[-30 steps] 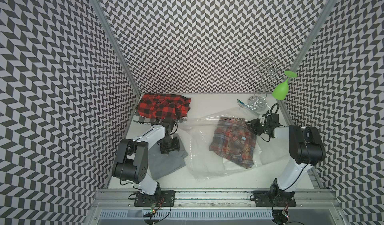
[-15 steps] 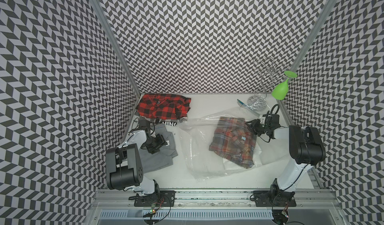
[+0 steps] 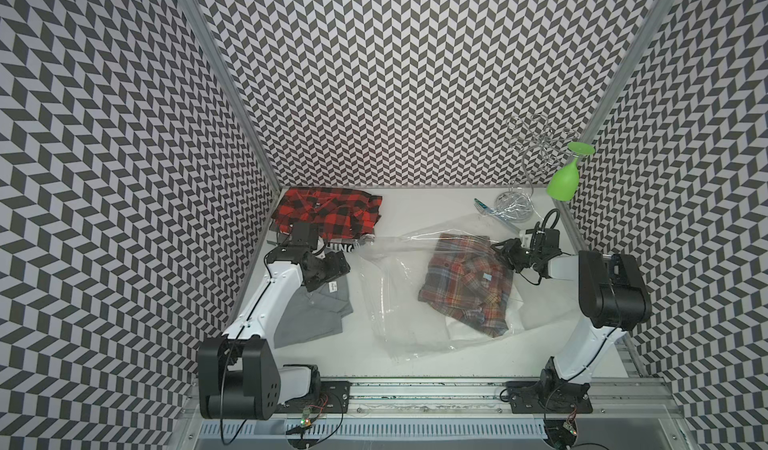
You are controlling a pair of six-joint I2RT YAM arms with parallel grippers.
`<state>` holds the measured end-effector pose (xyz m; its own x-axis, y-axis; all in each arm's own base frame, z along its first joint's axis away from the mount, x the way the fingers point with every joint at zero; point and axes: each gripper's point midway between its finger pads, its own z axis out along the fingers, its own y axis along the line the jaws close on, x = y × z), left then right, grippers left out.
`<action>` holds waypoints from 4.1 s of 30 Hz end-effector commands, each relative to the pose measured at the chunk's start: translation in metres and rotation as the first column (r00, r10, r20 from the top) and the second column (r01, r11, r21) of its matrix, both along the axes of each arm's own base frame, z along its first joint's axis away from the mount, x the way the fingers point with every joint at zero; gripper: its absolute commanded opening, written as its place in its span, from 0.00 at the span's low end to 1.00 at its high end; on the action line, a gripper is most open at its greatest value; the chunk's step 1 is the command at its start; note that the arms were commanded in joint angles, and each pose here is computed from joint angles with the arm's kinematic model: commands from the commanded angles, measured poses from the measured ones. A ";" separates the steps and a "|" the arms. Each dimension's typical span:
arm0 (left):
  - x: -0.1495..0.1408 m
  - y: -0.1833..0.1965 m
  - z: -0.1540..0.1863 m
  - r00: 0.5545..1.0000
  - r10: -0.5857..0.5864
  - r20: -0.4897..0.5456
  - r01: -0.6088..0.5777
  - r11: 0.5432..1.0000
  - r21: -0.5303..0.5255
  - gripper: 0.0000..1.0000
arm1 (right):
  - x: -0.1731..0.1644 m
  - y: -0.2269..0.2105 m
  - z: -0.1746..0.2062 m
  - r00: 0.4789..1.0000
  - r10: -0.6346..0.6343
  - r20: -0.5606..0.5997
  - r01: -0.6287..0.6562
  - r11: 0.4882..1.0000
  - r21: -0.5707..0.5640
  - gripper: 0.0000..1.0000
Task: Take the shirt out of the vacuum bag
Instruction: Move the shirt at the center of the board, then pick up the shirt from the center of the board.
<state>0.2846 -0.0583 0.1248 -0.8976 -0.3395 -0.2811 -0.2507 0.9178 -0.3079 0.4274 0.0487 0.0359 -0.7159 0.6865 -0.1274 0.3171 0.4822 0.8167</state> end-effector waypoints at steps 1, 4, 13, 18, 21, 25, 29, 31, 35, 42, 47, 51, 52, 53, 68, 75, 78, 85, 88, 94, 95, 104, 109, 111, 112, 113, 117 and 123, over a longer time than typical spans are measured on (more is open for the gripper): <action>-0.044 0.006 -0.019 0.988 0.015 -0.156 0.016 0.981 0.196 0.90 | -0.030 -0.008 -0.051 0.981 -0.051 -0.190 0.047 0.998 -0.029 0.41; -0.060 -0.003 -0.034 0.975 -0.001 -0.223 0.066 0.956 0.285 0.91 | -0.029 -0.008 -0.051 0.981 -0.047 -0.189 0.042 0.999 -0.026 0.41; -0.080 -0.011 -0.072 0.949 0.005 -0.316 0.125 0.913 0.389 0.92 | -0.023 -0.007 -0.051 0.982 -0.025 -0.187 0.023 1.000 -0.014 0.41; -0.090 -0.018 -0.087 0.933 -0.019 -0.359 0.165 0.910 0.381 0.90 | -0.021 -0.009 -0.049 0.983 -0.029 -0.180 0.028 1.000 -0.007 0.41; -0.092 -0.018 -0.097 0.922 -0.019 -0.387 0.180 0.905 0.385 0.90 | -0.021 -0.010 -0.049 0.983 -0.029 -0.179 0.029 1.000 -0.004 0.41; -0.085 -0.016 -0.107 0.915 -0.011 -0.403 0.185 0.900 0.395 0.88 | -0.021 -0.011 -0.050 0.983 -0.029 -0.180 0.030 1.000 0.003 0.41; -0.069 -0.007 -0.111 0.918 0.011 -0.398 0.177 0.884 0.433 0.87 | -0.022 -0.011 -0.051 0.983 -0.027 -0.179 0.030 0.999 0.012 0.41; -0.062 -0.006 -0.111 0.920 0.004 -0.392 0.184 0.879 0.441 0.85 | -0.022 -0.011 -0.051 0.984 -0.027 -0.179 0.030 0.999 0.012 0.41; -0.062 -0.010 -0.125 0.907 -0.008 -0.421 0.201 0.887 0.416 0.81 | -0.023 -0.014 -0.052 0.983 -0.032 -0.178 0.036 0.999 0.015 0.41; -0.072 -0.015 -0.141 0.887 -0.030 -0.461 0.222 0.903 0.367 0.57 | -0.025 -0.021 -0.052 0.983 -0.049 -0.179 0.053 0.998 0.018 0.41; -0.070 -0.016 -0.142 0.885 -0.042 -0.463 0.212 0.923 0.321 0.34 | -0.025 -0.020 -0.052 0.983 -0.049 -0.176 0.054 0.998 0.024 0.41; -0.062 -0.013 -0.138 0.896 -0.043 -0.442 0.177 0.948 0.266 0.20 | -0.025 -0.020 -0.051 0.984 -0.045 -0.175 0.051 0.998 0.030 0.41; -0.059 -0.013 -0.136 0.900 -0.043 -0.434 0.167 0.953 0.252 0.16 | -0.024 -0.020 -0.051 0.984 -0.045 -0.174 0.051 0.998 0.031 0.41; -0.057 -0.011 -0.134 0.902 -0.039 -0.429 0.158 0.957 0.245 0.13 | -0.024 -0.020 -0.051 0.984 -0.046 -0.172 0.052 0.998 0.031 0.41; -0.014 0.000 -0.068 0.983 0.000 -0.184 -0.002 1.000 -0.013 0.00 | -0.024 -0.018 -0.047 0.986 -0.035 -0.161 0.042 0.998 0.041 0.41; 0.014 -0.004 -0.003 0.999 0.033 0.028 -0.028 0.985 -0.170 0.00 | -0.023 -0.018 -0.045 0.987 -0.034 -0.159 0.041 0.998 0.041 0.40; 0.021 -0.002 0.015 0.995 0.056 0.081 -0.039 0.980 -0.197 0.00 | -0.023 -0.017 -0.045 0.987 -0.033 -0.158 0.040 0.998 0.044 0.40; 0.024 0.016 0.031 0.982 0.127 0.138 -0.094 0.970 -0.226 0.00 | -0.025 -0.016 -0.047 0.987 -0.022 -0.162 0.029 0.999 0.042 0.40; 0.026 0.023 0.044 0.968 0.169 0.185 -0.116 0.957 -0.265 0.00 | -0.025 -0.017 -0.046 0.987 -0.021 -0.160 0.028 0.999 0.040 0.40; 0.044 0.026 0.078 0.939 0.216 0.267 -0.123 0.937 -0.326 0.00 | -0.023 -0.016 -0.047 0.987 -0.016 -0.162 0.023 0.999 0.047 0.40; 0.047 0.027 0.085 0.932 0.224 0.283 -0.125 0.936 -0.329 0.00 | -0.023 -0.017 -0.047 0.987 -0.017 -0.163 0.024 0.999 0.046 0.40; 0.071 0.047 0.140 0.868 0.305 0.392 -0.155 0.916 -0.370 0.00 | -0.022 -0.015 -0.051 0.985 -0.006 -0.171 0.016 0.998 0.055 0.40; 0.083 0.057 0.161 0.853 0.287 0.437 -0.149 0.934 -0.324 0.00 | -0.021 -0.015 -0.051 0.986 0.001 -0.169 0.009 0.998 0.060 0.40; 0.086 0.058 0.175 0.840 0.279 0.465 -0.134 0.938 -0.321 0.00 | -0.020 -0.014 -0.051 0.986 0.002 -0.169 0.009 0.998 0.064 0.40; 0.087 0.058 0.180 0.836 0.271 0.477 -0.126 0.941 -0.315 0.00 | -0.020 -0.015 -0.051 0.986 0.001 -0.170 0.010 0.998 0.065 0.40; 0.088 0.058 0.185 0.830 0.266 0.489 -0.119 0.943 -0.310 0.00 | -0.020 -0.014 -0.052 0.985 0.003 -0.171 0.009 0.998 0.069 0.40; 0.091 0.057 0.205 0.806 0.246 0.539 -0.086 0.948 -0.305 0.00 | -0.020 -0.014 -0.052 0.985 0.007 -0.170 0.005 0.997 0.072 0.40; 0.098 0.057 0.241 0.768 0.224 0.599 -0.045 0.953 -0.299 0.00 | -0.021 -0.013 -0.055 0.984 0.012 -0.177 0.002 0.997 0.075 0.40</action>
<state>0.3773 -0.0027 0.3262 -0.5517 -0.6163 -0.5620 -0.1350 0.7309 -0.6690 0.4317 0.0438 0.0348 -0.7600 0.6467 -0.0649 0.2731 0.4084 0.8710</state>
